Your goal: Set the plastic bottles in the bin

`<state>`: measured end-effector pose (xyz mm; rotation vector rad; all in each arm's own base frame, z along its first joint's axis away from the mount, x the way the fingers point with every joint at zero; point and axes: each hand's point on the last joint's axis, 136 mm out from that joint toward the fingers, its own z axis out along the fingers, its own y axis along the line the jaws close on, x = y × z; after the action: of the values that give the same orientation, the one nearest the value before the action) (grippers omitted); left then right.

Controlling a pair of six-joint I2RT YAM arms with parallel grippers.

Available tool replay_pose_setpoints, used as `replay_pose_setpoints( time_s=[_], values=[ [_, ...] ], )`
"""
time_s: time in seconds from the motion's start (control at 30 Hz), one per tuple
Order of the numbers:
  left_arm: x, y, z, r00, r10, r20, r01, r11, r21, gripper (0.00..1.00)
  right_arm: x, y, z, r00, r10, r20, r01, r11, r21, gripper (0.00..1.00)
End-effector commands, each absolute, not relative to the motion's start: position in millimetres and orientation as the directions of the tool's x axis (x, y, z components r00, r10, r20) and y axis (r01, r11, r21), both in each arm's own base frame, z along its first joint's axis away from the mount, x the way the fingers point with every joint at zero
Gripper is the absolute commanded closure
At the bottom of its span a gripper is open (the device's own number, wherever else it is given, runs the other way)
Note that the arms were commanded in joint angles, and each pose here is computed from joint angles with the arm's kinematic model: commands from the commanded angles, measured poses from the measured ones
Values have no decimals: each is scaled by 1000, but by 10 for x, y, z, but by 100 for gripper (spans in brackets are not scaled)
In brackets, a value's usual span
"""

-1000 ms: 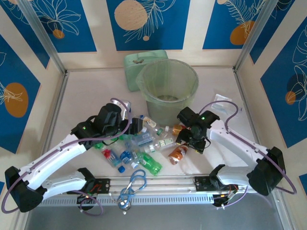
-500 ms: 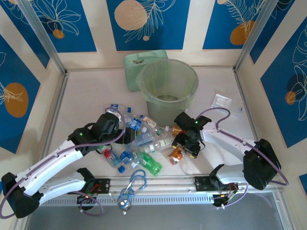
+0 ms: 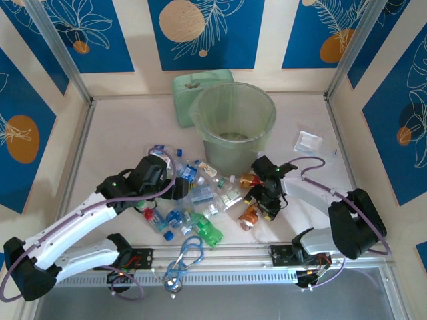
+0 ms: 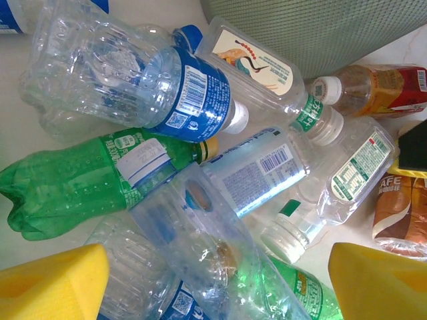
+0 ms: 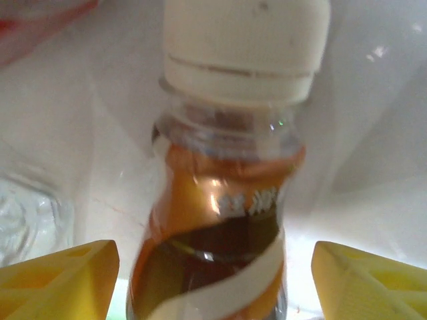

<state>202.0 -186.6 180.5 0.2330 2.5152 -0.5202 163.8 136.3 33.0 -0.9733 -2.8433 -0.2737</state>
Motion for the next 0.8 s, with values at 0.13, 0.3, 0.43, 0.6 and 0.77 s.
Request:
replay_pose_setpoints(
  time_s=[0.13, 0.3, 0.43, 0.6, 0.77],
  values=[
    [2063, -1959, 1992, -813, 50, -580, 297, 892, -340, 17, 1618, 1356, 198, -778, 585, 228, 618, 778, 111, 29],
    [2101, -1995, 2037, -808, 44, -588, 299, 889, -346, 19, 1619, 1330, 209, -775, 592, 221, 622, 776, 107, 35],
    [2122, -2011, 2077, -803, 42, -595, 303, 888, -346, 19, 1626, 1272, 271, -773, 605, 188, 629, 769, 112, 42],
    [2142, -2019, 2160, -793, 44, -608, 313, 886, -343, 19, 1669, 1191, 470, -788, 605, 110, 615, 771, 163, 48],
    [2167, -2092, 2434, -753, 53, -656, 371, 857, -357, 17, 1731, 1140, 975, -814, 581, -6, 556, 782, 282, 51]
  ],
)
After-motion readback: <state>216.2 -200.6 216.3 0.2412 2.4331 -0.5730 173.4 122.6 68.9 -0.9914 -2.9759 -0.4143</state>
